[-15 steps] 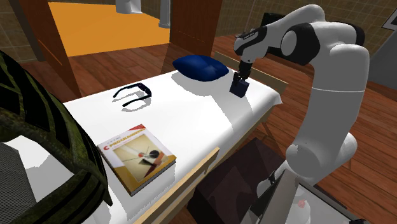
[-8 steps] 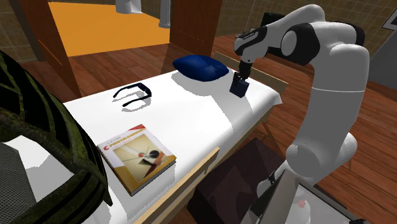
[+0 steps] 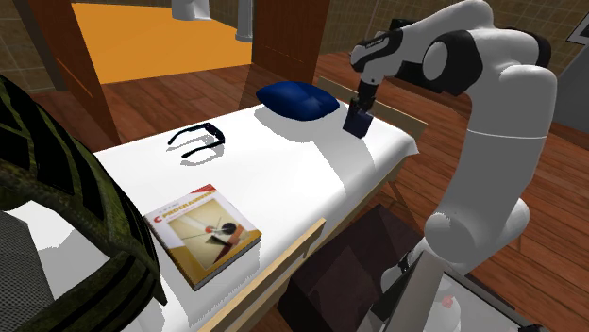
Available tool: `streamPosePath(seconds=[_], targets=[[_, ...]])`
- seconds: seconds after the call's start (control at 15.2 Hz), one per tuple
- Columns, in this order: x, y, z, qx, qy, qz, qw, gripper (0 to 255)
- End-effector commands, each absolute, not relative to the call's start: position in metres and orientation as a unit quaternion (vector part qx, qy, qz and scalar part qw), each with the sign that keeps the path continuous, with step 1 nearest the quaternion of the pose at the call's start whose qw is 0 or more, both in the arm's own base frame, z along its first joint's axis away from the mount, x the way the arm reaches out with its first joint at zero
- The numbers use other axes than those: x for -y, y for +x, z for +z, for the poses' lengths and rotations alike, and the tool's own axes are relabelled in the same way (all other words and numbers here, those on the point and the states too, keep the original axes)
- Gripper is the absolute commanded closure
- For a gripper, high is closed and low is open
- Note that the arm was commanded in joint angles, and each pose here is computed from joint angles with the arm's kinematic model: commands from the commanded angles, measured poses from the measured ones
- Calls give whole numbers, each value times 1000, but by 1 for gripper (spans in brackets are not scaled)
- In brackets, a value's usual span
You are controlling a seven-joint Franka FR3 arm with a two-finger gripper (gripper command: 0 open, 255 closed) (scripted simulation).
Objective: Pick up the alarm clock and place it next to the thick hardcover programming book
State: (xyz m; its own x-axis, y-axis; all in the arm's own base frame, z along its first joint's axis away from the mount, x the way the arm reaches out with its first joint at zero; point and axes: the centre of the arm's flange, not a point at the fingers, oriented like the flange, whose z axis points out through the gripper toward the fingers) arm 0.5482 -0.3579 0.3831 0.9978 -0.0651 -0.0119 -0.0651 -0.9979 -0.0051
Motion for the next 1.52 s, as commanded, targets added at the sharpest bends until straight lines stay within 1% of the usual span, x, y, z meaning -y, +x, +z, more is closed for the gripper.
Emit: streamPosePath(seconds=[0.0,1.45], targets=[[358,549,393,-33,-999,6,3,255],[358,549,509,-33,-999,6,3,255]])
